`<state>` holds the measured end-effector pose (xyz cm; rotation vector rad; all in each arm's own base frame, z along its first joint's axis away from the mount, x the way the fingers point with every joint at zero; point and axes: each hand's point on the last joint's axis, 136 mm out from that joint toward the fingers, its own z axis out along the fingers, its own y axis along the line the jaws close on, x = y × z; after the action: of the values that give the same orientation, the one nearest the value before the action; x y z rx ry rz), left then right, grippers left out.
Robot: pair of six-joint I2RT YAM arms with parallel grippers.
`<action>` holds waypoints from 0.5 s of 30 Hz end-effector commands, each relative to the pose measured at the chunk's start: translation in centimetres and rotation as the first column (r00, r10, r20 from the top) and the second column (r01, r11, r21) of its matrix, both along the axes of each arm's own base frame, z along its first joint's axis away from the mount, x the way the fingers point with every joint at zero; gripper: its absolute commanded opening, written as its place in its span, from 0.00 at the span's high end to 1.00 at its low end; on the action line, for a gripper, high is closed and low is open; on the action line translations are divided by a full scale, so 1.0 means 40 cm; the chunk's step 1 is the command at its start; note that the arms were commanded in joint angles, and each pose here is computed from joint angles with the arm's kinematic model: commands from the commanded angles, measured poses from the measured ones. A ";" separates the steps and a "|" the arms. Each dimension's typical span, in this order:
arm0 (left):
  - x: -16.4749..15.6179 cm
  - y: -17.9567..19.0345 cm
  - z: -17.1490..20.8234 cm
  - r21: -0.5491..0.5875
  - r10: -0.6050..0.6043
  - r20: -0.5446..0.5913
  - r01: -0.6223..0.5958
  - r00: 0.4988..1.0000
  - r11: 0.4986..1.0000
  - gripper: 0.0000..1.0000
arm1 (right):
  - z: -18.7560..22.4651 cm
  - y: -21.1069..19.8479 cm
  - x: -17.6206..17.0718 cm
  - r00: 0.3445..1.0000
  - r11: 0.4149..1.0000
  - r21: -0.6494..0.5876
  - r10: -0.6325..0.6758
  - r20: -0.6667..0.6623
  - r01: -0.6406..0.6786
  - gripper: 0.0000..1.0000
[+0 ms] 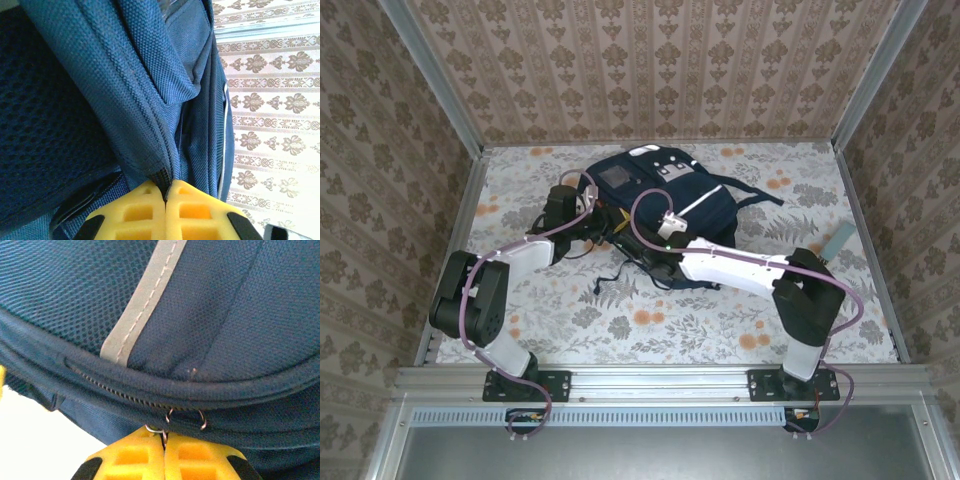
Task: Pack the student bag
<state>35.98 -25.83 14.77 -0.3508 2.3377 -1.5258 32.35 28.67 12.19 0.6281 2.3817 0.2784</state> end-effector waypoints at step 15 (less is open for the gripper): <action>0.057 0.074 -0.040 0.047 0.052 0.046 -0.054 0.998 0.997 1.00 | 0.001 -0.182 -0.109 0.954 0.909 -0.301 0.248 -0.167 -0.289 1.00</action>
<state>36.29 -24.62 13.49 -0.3554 2.3640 -1.5171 29.66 25.83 12.15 0.2283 2.5233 0.1575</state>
